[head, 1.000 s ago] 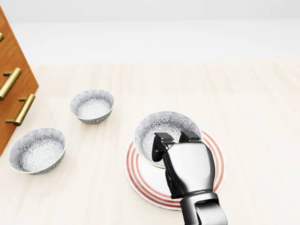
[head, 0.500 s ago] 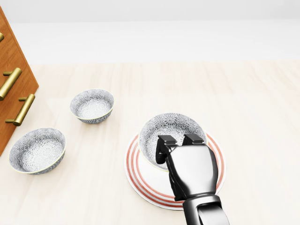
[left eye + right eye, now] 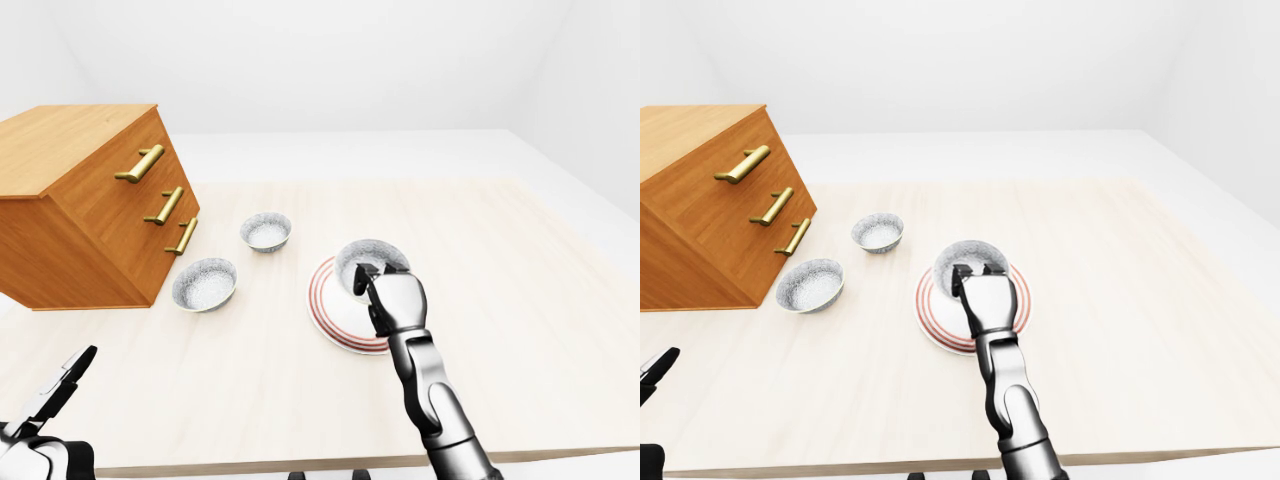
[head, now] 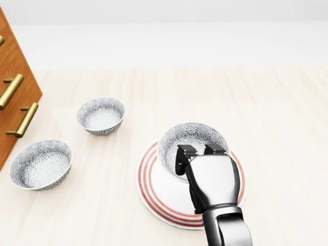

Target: Put the bowl at the front on the plate.

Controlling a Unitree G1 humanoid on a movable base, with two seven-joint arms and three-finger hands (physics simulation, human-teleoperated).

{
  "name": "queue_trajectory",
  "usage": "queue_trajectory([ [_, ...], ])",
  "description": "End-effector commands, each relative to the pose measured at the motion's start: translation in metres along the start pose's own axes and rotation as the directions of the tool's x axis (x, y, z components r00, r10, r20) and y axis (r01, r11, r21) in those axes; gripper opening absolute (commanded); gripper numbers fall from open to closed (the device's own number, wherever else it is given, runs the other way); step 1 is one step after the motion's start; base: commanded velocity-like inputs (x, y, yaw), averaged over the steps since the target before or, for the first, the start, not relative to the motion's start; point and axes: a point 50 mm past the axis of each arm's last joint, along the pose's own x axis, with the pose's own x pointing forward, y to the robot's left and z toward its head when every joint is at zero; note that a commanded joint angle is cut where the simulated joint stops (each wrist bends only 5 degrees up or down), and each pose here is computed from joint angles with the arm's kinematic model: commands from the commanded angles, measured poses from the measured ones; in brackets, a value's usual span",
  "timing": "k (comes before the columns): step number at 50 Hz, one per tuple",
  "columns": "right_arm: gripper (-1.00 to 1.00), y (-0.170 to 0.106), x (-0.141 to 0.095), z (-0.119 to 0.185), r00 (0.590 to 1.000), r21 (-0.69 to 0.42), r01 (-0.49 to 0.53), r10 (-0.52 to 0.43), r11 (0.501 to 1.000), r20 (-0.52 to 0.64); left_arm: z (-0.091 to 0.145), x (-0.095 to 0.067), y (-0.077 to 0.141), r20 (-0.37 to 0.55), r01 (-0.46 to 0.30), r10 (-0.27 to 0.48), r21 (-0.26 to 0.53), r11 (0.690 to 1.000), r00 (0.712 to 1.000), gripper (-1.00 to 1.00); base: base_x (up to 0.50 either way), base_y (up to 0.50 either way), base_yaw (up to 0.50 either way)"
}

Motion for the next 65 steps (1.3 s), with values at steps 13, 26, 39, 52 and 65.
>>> queue_trajectory([
  [13,-1.0,0.013,0.016,-0.014,0.999,0.019,0.009,-0.008,1.0,-0.046,0.002,0.0,0.0,0.006,-0.001,0.001,-0.007,1.0,1.0,1.0,0.0,0.0,0.0],
  [26,-1.0,0.03,0.016,-0.021,0.996,0.045,-0.025,0.028,0.999,-0.08,0.005,-0.001,0.001,0.019,-0.002,0.002,-0.013,1.0,1.0,1.0,0.0,0.0,0.0],
  [39,-1.0,0.038,0.015,-0.025,0.994,0.053,-0.039,0.044,0.998,-0.098,0.002,0.0,0.0,0.006,0.001,-0.001,-0.004,1.0,1.0,1.0,0.0,0.0,0.0],
  [52,-1.0,0.039,0.024,-0.024,0.994,0.058,-0.034,0.04,0.998,-0.097,0.001,0.001,0.0,0.003,-0.001,0.001,-0.008,1.0,1.0,1.0,0.0,0.0,0.0],
  [65,-1.0,0.033,0.028,-0.02,0.997,0.05,-0.029,0.033,0.998,-0.077,-0.001,0.001,-0.001,-0.006,0.0,0.0,-0.004,1.0,1.0,1.0,0.0,0.0,0.0],
])
